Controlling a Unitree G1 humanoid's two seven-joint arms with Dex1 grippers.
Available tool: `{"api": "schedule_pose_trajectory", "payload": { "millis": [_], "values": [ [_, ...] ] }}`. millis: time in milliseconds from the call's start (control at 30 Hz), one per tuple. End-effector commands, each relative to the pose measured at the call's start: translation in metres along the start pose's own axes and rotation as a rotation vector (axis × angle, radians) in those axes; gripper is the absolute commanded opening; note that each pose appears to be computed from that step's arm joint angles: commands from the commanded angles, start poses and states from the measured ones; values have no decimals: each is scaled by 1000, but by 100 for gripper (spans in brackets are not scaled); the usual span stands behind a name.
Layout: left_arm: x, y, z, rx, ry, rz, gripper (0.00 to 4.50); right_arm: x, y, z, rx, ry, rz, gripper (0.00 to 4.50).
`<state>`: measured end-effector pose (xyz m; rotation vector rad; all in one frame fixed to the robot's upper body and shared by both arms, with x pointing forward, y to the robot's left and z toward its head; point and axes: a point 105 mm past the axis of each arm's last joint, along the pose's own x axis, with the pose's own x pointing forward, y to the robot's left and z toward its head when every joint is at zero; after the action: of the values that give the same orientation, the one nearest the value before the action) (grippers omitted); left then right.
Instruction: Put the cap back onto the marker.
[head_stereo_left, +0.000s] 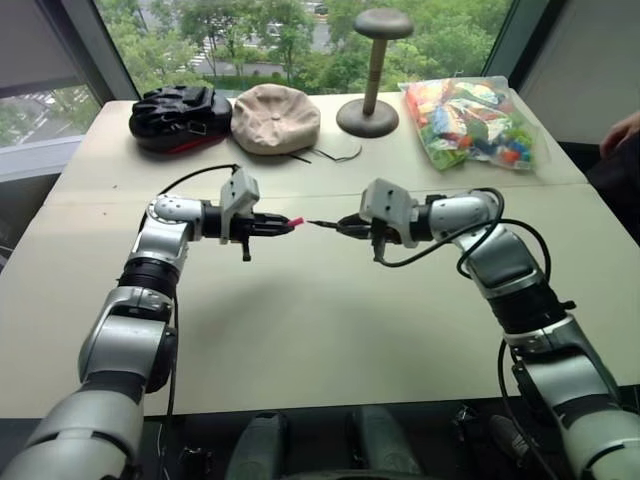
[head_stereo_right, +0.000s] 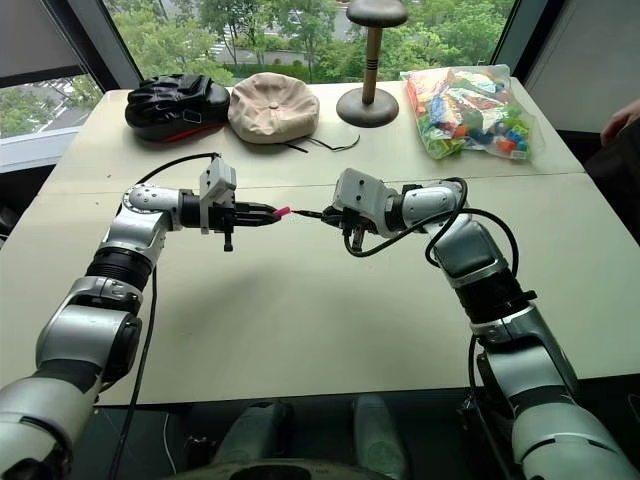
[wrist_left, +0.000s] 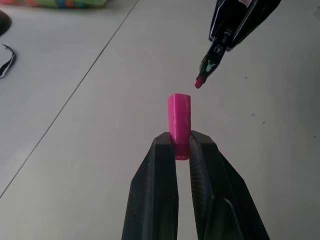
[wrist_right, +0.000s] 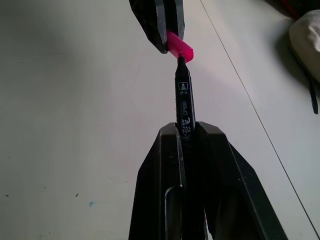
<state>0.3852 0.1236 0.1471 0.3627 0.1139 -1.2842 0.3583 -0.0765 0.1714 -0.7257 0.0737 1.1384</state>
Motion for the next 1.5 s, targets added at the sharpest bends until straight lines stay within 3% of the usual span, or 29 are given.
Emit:
{"api": "schedule_pose_trajectory", "payload": {
  "millis": [33, 1500],
  "values": [
    [-3, 2, 10, 30, -25, 4, 6, -4, -4, 12, -29, -40, -23, 0],
    [-9, -1, 19, 0, -63, 11, 6, 3, 0, 7, -3, -48, -23, 0]
  ]
}}
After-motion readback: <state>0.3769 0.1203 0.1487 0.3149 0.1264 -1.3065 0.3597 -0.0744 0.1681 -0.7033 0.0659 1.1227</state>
